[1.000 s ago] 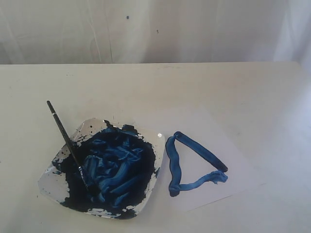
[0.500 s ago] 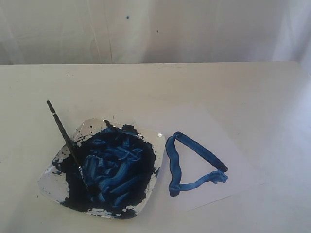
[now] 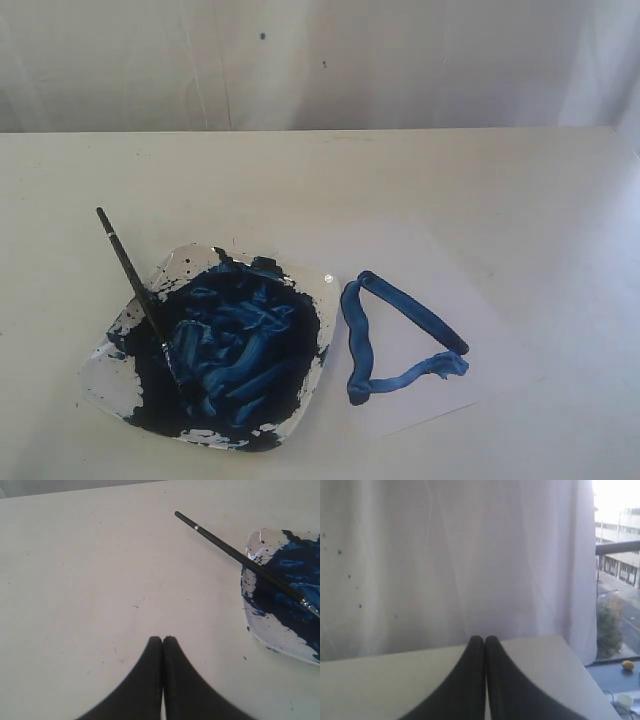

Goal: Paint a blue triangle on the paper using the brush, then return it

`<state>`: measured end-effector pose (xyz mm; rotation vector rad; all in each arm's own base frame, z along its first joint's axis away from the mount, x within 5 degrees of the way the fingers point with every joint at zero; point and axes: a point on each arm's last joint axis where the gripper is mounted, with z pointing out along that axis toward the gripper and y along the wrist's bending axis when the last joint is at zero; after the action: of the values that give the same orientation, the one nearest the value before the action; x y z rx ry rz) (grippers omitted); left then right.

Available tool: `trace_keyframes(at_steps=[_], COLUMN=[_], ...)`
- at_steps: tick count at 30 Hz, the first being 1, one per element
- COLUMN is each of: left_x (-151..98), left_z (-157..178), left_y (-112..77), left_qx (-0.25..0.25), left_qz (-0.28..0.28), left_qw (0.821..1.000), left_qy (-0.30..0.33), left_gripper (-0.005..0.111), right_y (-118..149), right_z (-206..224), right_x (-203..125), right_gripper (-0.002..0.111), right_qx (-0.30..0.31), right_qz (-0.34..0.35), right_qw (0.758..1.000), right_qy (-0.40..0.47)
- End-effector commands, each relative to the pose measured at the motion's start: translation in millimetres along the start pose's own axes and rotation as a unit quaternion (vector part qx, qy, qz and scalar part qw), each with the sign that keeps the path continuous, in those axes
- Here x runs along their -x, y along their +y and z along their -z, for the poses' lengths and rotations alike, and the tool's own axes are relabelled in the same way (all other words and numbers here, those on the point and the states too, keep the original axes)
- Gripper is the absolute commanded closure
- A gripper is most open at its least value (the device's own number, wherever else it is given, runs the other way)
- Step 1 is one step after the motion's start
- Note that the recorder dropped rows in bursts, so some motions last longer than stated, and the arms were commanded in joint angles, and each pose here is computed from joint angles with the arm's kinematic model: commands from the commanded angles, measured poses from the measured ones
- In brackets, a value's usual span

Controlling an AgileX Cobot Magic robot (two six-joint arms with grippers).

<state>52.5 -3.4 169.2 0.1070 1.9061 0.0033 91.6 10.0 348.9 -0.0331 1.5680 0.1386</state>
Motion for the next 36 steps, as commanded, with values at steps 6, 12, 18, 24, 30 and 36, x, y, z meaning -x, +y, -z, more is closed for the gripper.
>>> trace_keyframes(at_steps=[6,12,18,24,30,36], left_x=[0,0,0,0,0,0], left_z=[0,0,0,0,0,0], left_y=[-0.5,-0.5,-0.5,-0.5,-0.5,-0.5], left_qx=[-0.005,-0.005,-0.005,-0.005,-0.005,-0.005], left_qz=[-0.003,-0.003,-0.003,-0.003,-0.003,-0.003], left_qw=[1.0,1.0,1.0,1.0,1.0,1.0], left_qy=[-0.003,-0.003,-0.003,-0.003,-0.003,-0.003], left_gripper=[0.107,0.107,0.107,0.107,0.107,0.107], right_y=[0,-6,-9,-13,-14,-14], right_z=[-2,12,26,32,35,35], right_x=[-27,-66,-107,-148,-152,-152], right_gripper=[0.108,0.108,0.108,0.108,0.108,0.108], right_qx=[0.008,-0.006,-0.011,-0.02,-0.023,-0.023], right_qz=[0.063,0.121,0.113,0.102,0.098,0.098], right_qw=[0.996,0.99,0.993,0.992,0.993,0.993], right_qy=[0.07,0.068,0.046,0.067,0.059,0.059])
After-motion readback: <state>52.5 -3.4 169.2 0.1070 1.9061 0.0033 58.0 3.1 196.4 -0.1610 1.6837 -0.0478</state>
